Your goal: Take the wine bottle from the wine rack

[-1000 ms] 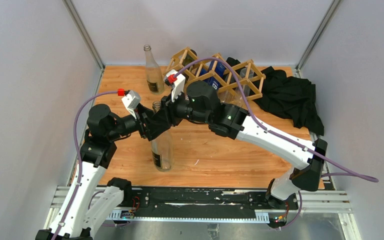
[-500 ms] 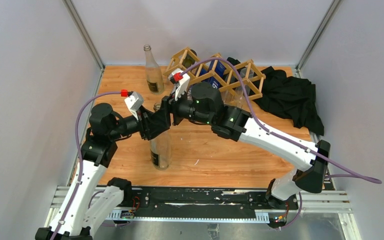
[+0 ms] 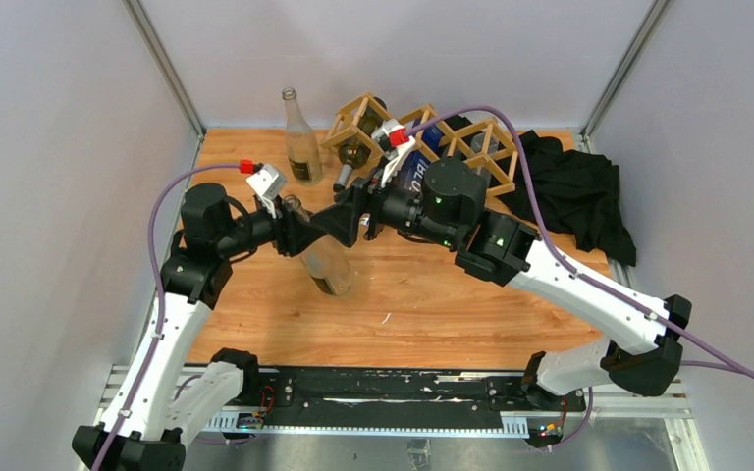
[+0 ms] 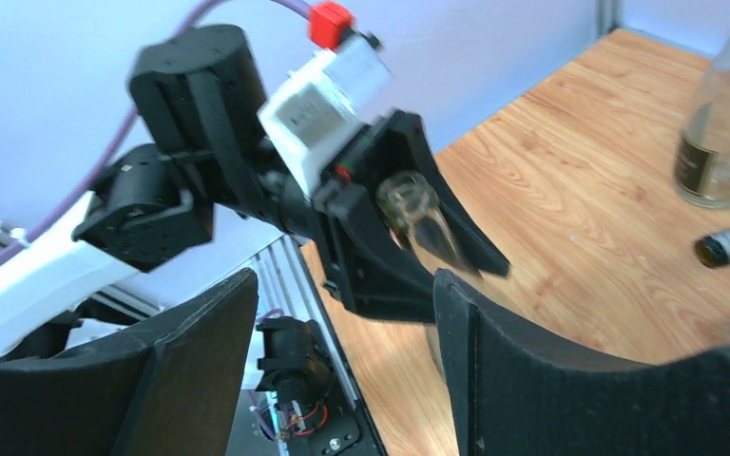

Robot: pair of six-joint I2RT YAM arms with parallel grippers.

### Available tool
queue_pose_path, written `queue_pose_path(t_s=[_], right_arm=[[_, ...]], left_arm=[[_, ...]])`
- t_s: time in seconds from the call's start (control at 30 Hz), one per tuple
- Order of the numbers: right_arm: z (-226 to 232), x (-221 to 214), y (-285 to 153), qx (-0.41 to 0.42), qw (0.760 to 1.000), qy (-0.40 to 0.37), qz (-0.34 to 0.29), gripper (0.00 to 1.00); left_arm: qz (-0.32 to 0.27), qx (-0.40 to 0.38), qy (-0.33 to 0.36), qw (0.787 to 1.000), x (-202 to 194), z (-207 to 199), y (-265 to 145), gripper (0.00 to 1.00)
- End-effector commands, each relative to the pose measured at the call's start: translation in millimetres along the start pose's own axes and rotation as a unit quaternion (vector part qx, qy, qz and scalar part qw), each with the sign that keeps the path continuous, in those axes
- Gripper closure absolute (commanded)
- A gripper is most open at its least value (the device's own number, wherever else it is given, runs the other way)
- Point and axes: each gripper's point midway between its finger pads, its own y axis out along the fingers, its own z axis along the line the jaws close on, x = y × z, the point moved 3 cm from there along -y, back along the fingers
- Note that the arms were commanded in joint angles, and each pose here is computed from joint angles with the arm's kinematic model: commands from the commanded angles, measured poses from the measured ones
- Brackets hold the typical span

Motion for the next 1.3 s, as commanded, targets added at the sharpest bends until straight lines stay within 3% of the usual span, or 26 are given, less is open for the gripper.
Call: queue_pose_path(t_s=[0.0,0.23,0.43,0.6,0.97,1.27], right_arm=[[-29,10,-20,-0.075,0.997,0.007,-0.022,0.28],[-70,17,-46,-0.177,0.983,0.009,-0.042,0.28],[-91,14,-63,-0.239,0.970,-0.008,-0.043,0.27],[-99,10,-67,-0.258,0.965,-0.013,-0.038,0.25],[-113,-2,-64,-0.283,0.959,-0.019,-0.022,0.22],[-124,-13,-64,-0.299,0.954,-0.017,-0.010,0.21]], left_arm=[[-0.080,0.048,0.097,0.991,69,16,-12,1.00],[-0.039,0.180,0.145,0.972,94,94,-11,1.00],[-0.034,0.266,0.141,0.953,106,162,-20,1.00],[-0.066,0.290,0.118,0.948,118,194,-21,1.00],[-0.090,0.349,0.139,0.922,125,254,-8,1.00],[-0.106,0.355,0.120,0.921,118,299,18,1.00]])
